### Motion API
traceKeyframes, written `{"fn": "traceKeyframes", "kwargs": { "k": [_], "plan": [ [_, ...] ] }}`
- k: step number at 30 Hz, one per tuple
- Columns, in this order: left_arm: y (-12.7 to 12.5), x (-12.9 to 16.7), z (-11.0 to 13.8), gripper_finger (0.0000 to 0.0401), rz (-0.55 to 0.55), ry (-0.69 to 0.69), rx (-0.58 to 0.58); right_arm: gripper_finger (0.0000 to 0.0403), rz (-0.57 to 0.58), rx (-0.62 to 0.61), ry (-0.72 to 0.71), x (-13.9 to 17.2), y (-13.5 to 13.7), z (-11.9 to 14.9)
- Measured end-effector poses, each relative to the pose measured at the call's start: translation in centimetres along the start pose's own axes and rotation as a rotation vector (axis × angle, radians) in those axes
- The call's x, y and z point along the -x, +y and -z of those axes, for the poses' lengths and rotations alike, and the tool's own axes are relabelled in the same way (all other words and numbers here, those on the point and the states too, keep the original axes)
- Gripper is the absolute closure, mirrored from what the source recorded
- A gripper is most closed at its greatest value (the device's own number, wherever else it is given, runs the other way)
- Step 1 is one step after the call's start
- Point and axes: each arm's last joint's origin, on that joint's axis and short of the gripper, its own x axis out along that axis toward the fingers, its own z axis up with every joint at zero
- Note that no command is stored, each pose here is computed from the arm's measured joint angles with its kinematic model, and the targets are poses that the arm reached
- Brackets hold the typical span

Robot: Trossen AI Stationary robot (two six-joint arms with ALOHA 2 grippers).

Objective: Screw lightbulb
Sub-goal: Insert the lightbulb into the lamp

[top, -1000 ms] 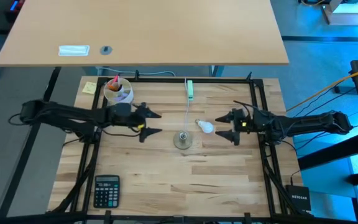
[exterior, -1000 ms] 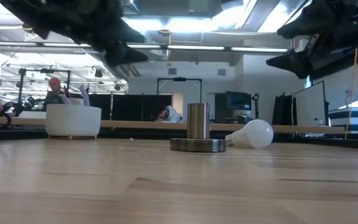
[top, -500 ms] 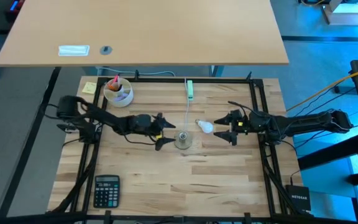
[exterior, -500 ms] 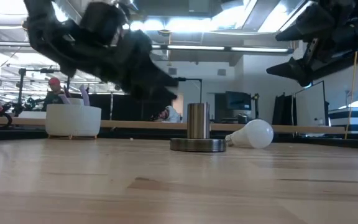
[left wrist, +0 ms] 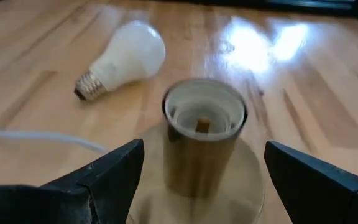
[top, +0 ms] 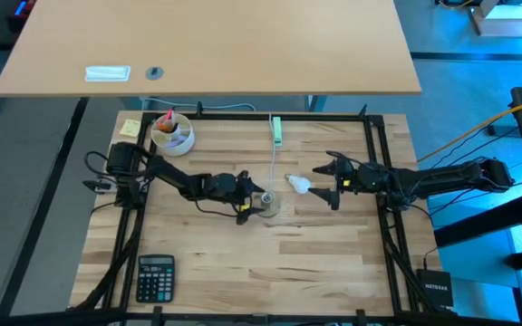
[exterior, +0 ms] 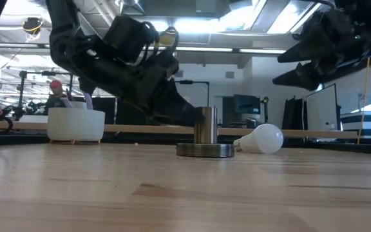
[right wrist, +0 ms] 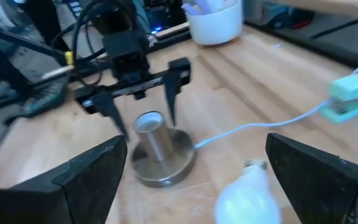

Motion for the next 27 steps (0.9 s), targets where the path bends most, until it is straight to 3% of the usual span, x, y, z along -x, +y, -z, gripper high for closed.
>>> {"fn": "traceKeyframes", "kwargs": {
  "k": [12,19,27],
  "plan": [
    [0.3,-0.9,0.9,0.008,-0.018,0.021,-0.002,0.0017,0.05,0.089,0.093,-1.3,-0.2,1.2],
    [0.0,-2.0,0.8,0.0115,-0.012,0.028,-0.009,0.0017,0.103,0.167,0.164,-2.3,-0.5,2.3],
    [0.2,-2.1,0.9,0.0154,-0.037,0.033,-0.006,0.0017,0.123,0.153,0.275,-3.2,-0.8,3.9]
  ]
}}
